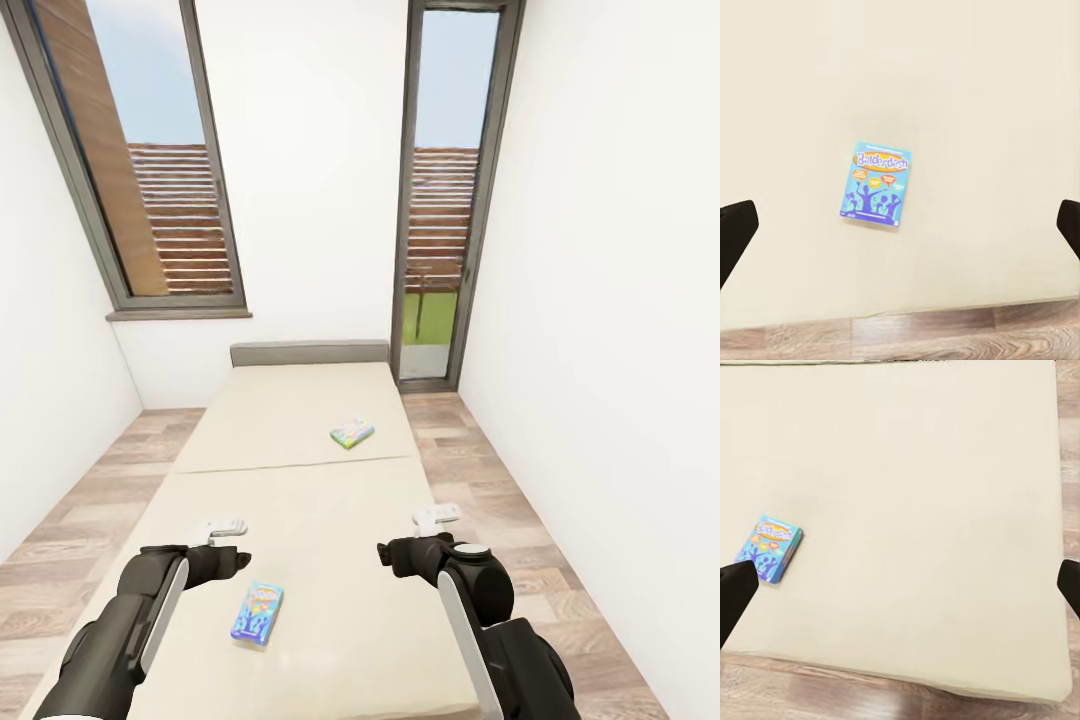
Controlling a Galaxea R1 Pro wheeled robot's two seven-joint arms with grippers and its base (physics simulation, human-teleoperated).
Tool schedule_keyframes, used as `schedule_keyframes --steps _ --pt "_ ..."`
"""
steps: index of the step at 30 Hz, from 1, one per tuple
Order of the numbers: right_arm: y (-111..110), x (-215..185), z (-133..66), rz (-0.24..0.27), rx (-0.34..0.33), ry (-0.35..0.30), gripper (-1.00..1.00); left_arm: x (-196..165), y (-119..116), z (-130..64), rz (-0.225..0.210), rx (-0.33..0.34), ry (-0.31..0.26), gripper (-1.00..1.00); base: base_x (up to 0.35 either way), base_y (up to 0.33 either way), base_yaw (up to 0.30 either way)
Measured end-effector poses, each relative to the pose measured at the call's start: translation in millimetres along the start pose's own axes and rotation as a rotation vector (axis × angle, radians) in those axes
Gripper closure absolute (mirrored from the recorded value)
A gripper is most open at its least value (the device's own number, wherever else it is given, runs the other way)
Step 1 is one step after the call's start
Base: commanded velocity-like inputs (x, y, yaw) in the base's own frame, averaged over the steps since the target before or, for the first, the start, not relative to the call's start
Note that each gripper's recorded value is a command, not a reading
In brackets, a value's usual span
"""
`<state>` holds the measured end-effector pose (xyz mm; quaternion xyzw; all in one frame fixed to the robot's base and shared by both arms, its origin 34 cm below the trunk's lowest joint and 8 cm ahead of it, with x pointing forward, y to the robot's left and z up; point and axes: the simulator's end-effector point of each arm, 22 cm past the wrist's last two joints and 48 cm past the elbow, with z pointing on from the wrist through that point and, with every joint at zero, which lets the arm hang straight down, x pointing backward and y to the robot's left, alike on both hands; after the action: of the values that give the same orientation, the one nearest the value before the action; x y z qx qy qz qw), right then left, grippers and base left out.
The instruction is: Put all the toys in the child's room - the three board games (two on the bed and one on the table), the two jigsaw puzzles on the table, and the tennis ball on the table - inside the toy box on the table in the child's room.
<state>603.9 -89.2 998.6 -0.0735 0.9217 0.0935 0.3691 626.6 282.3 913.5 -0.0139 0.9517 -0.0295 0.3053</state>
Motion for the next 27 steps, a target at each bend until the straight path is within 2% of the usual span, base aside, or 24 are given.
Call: schedule_keyframes --steps 12,27 --pt "0.0 0.3 0.3 0.0 0.0 0.001 -1.0 0.0 -0.5 0.2 0.0 0.001 0.0 -1.0 0.022 0.006 0.0" --pt "0.0 0.3 0.3 0.0 0.0 0.001 -1.0 -0.1 -0.7 0.1 0.0 0.002 0.0 -1.0 0.1 0.064 0.0"
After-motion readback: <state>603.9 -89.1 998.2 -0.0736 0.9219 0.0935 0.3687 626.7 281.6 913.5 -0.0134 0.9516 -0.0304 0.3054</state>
